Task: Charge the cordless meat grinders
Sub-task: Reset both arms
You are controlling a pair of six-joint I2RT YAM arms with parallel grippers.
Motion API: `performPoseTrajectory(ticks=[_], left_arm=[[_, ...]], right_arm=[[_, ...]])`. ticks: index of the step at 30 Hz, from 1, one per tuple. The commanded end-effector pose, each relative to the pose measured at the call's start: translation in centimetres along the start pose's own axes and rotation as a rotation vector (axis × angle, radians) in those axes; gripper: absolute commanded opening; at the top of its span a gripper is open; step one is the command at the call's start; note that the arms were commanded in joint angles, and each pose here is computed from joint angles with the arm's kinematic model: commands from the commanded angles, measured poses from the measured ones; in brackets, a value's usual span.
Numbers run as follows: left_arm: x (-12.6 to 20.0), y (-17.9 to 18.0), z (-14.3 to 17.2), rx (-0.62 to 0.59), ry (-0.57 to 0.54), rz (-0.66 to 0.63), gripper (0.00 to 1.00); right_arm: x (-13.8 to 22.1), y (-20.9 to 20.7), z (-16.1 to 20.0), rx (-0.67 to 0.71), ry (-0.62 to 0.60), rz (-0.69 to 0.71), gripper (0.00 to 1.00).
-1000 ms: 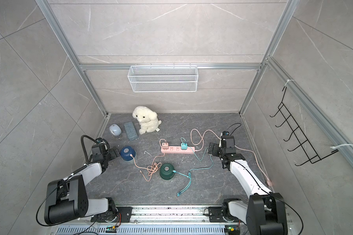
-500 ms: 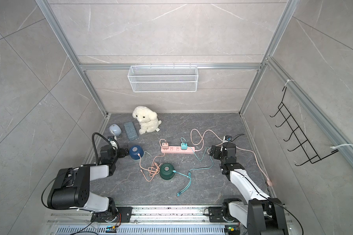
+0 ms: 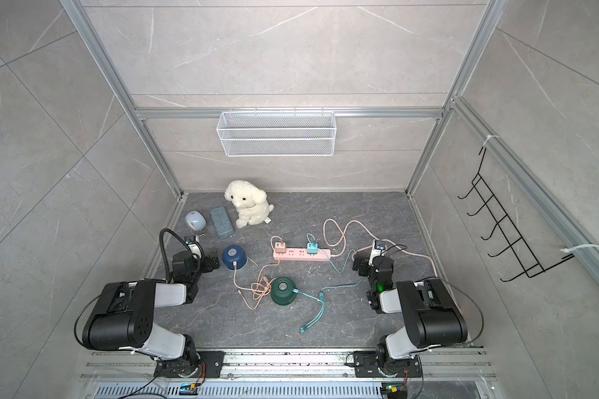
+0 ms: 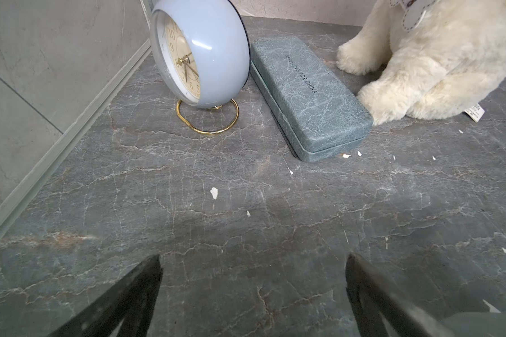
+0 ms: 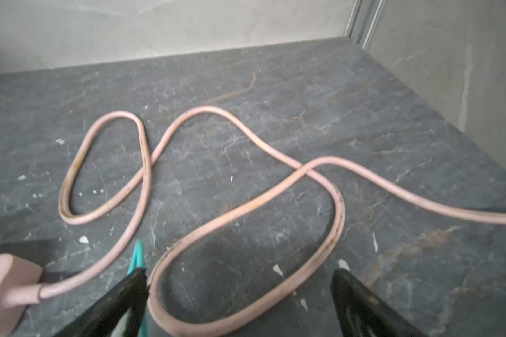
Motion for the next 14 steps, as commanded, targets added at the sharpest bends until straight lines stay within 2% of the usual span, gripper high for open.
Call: performPoseTrajectory(ticks=[1,2,4,6,14], left_arm=[[0.02,-0.61,-2.03,-0.020,-0.086,0.032,1.00],[0.03,-0.59,-1.97,-0.017,-0.081,0.031,1.00],[0.01,-0.58,-1.98,-0.019,-0.083,0.030,1.00],[0.01,-0.59,-1.95,-0.018,-0.084,0.031,1.00],[0.02,-0.60,-1.98,-0.018,-0.083,0.032,1.00]], right_arm=[[-0.92,0.45,-3.70,0.062,-0.106,0.066,1.00],[-0.83,0.60,-3.75,0.067,-0.075,0.058,1.00],[-0.86,0.60,-3.92,0.069,-0.127,0.066,1.00],[-0.82,0.69,-3.77,0.070,-0.092,0.053,1.00],[-0.98,0.87,-3.96,0.080,-0.111,0.032,1.00]])
Point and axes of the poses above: each gripper's point midway between its finger pads, its own x axis back along the fingers, its own y axis along the line the jaws close on, z = x × y, the point moved 7 cm from there along x, back along the fingers, and after that the axes turned 14 degrees about x, right-handed, at the moved point
